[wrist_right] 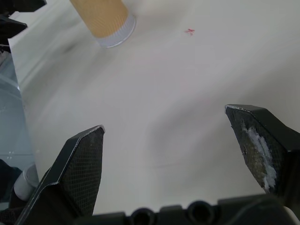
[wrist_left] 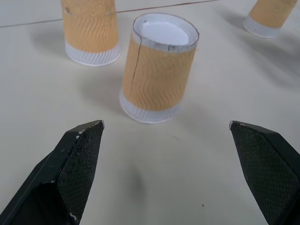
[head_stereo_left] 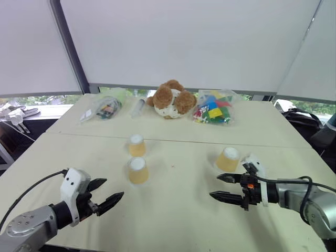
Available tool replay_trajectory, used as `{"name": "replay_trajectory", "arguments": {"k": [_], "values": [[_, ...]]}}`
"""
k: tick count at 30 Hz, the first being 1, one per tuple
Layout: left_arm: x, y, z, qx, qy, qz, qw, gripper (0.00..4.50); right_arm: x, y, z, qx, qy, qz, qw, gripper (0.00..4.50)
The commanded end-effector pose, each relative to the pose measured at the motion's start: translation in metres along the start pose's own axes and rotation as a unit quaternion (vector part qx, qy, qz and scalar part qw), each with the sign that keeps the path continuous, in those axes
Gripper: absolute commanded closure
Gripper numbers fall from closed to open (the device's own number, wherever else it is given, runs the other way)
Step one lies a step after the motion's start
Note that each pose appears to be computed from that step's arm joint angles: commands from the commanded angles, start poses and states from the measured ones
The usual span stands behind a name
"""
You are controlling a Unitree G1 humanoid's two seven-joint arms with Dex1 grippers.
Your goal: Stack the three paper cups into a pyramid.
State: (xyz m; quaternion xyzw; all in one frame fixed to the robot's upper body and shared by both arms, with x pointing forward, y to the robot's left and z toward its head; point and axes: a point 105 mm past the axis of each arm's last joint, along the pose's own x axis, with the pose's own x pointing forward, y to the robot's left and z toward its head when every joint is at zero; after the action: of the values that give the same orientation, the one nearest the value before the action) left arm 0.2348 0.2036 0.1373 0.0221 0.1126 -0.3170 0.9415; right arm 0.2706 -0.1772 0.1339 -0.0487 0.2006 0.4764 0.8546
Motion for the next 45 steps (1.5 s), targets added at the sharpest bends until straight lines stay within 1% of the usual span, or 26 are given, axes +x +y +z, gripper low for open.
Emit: {"name": "replay_trajectory", "arguments": {"k": [1,3,9,15,21,29,31,35,45], "values": [[-0.006,0.006,0.017,0.028,-0.025,0.006,0.999,0.07,-0.006,0.0,0.015,-0.015,-0.02,0.006,1.0,0.0],[-0.005,0.012,0.018,0.046,-0.021,0.016,0.999,0.07,-0.006,-0.002,0.015,-0.021,-0.017,-0.002,1.0,0.0],[0.012,0.011,0.014,0.11,-0.019,0.024,0.993,0.07,-0.001,0.004,0.011,-0.023,-0.01,0.007,1.0,0.0],[0.036,0.008,0.011,0.114,-0.035,-0.006,0.993,0.07,0.002,0.006,0.009,-0.024,-0.006,0.011,1.0,0.0],[0.066,0.019,0.022,0.135,-0.067,-0.014,0.989,0.07,0.005,0.005,0.012,-0.025,-0.012,0.006,1.0,0.0],[0.088,0.017,0.031,0.124,-0.088,-0.044,0.987,0.07,0.011,0.008,0.008,-0.018,-0.024,-0.003,1.0,0.0],[0.09,0.017,0.031,0.122,-0.089,-0.045,0.987,0.07,0.012,0.009,0.008,-0.017,-0.025,-0.004,1.0,0.0],[0.091,0.009,0.036,0.094,-0.1,-0.077,0.987,0.07,0.012,0.01,0.005,-0.015,-0.026,-0.01,1.0,0.0],[0.099,0.006,0.034,0.101,-0.099,-0.086,0.986,0.07,0.016,0.01,0.004,-0.011,-0.029,-0.012,0.999,0.0]]}}
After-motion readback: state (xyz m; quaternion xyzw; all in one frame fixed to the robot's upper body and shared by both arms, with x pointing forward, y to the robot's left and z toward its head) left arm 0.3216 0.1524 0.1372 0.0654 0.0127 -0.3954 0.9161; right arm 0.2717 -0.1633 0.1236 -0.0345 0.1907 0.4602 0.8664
